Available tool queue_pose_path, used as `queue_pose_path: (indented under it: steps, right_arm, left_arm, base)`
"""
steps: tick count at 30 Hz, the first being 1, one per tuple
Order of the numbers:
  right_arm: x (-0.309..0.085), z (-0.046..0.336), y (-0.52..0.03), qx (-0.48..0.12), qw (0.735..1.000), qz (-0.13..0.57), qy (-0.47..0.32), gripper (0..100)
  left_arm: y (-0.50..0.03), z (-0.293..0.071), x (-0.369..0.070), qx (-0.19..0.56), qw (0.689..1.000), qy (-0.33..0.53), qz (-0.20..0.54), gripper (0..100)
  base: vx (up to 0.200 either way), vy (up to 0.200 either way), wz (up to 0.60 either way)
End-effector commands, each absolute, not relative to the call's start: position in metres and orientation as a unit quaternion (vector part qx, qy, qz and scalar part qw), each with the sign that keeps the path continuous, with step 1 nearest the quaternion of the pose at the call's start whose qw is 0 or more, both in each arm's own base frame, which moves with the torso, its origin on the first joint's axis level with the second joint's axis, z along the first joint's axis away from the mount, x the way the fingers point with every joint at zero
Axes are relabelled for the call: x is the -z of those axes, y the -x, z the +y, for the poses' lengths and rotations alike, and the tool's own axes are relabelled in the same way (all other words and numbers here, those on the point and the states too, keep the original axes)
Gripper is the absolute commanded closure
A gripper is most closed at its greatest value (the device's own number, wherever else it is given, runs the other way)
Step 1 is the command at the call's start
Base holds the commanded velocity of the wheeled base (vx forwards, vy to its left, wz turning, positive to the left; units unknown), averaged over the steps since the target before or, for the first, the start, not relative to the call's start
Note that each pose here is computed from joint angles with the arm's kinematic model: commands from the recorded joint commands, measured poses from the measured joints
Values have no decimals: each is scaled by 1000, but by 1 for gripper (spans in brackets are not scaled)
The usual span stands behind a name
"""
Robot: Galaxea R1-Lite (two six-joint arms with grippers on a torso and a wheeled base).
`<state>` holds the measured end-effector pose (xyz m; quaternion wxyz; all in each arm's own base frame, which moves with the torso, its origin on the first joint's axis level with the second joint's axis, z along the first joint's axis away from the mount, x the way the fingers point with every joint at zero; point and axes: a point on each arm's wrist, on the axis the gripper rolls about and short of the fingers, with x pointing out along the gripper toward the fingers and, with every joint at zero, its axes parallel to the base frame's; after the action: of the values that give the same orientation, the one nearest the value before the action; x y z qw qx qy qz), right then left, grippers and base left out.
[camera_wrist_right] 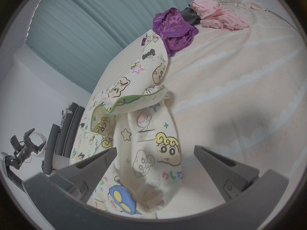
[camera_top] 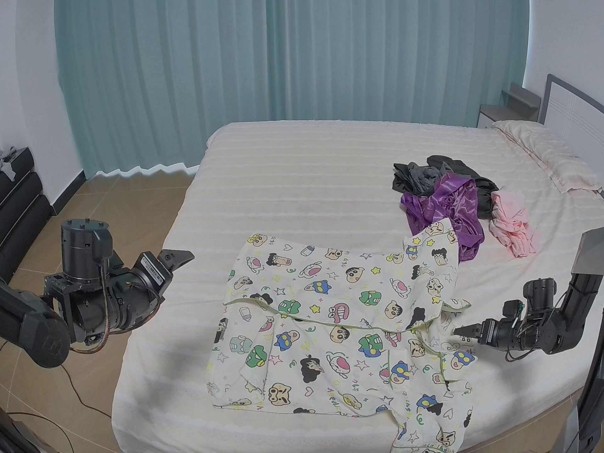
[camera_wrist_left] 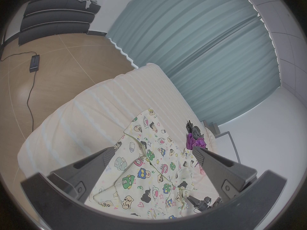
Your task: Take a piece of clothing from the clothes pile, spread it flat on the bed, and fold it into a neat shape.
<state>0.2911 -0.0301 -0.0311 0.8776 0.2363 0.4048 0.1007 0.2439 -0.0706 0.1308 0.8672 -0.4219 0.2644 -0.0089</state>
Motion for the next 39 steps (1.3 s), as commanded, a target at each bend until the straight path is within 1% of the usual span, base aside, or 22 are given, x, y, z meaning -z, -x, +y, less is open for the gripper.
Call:
queue_pose_path:
  steps: [1,5,7,13,16,20,21,24,25,26,30,34,35,36,37,39]
  right_arm:
    - [37,-30,-313,-88,885,390,-239,0]
    - [23,-27,-344,-56,894,344,-281,0]
    - [18,-25,-354,-47,898,332,-285,0]
    - [33,-13,-390,-23,905,331,-266,0]
    - [32,-5,-407,-23,912,315,-262,0]
    - [35,-1,-424,-6,923,290,-254,0]
    - [33,-1,-426,-2,922,285,-262,0]
    - [25,-2,-429,9,915,268,-303,0]
    - [24,-2,-429,9,915,267,-304,0]
    - [14,-6,-425,15,911,258,-321,0]
    - [2,-15,-409,22,906,260,-333,0]
    - [-27,-19,-396,15,913,221,-341,0]
    - [-27,-19,-396,15,913,221,-341,0]
    - [-40,-14,-385,7,915,211,-345,0]
    - [-43,-13,-383,5,915,209,-345,0]
    - [-58,1,-366,-18,915,212,-343,0]
  left_arm:
    - [-242,-71,-133,11,867,423,262,0]
    - [-242,-70,-133,11,868,423,260,0]
    - [-242,-70,-133,10,868,423,261,0]
    - [-243,-71,-132,9,867,423,263,0]
    - [-245,-71,-129,6,867,421,267,0]
    - [-247,-71,-127,3,867,421,267,0]
    - [-247,-71,-127,4,867,421,266,0]
    - [-249,-71,-125,4,868,422,261,0]
    - [-249,-71,-125,5,868,422,260,0]
    - [-250,-72,-124,5,869,422,258,0]
    - [-250,-72,-124,5,869,422,258,0]
    - [-250,-71,-125,6,869,423,257,0]
    - [-250,-71,-125,6,869,423,257,0]
    - [-250,-71,-125,7,869,423,256,0]
    - [-250,-71,-125,7,869,423,256,0]
    - [-249,-71,-126,8,870,422,255,0]
  base:
    - [0,0,0]
    - [0,0,0]
    - [0,0,0]
    - [0,0,0]
    - [0,0,0]
    - [0,0,0]
    - [0,0,0]
    - [0,0,0]
    - [0,0,0]
    - [0,0,0]
    - [0,0,0]
    - [0,0,0]
    - [0,0,0]
    - [0,0,0]
    - [0,0,0]
    - [0,0,0]
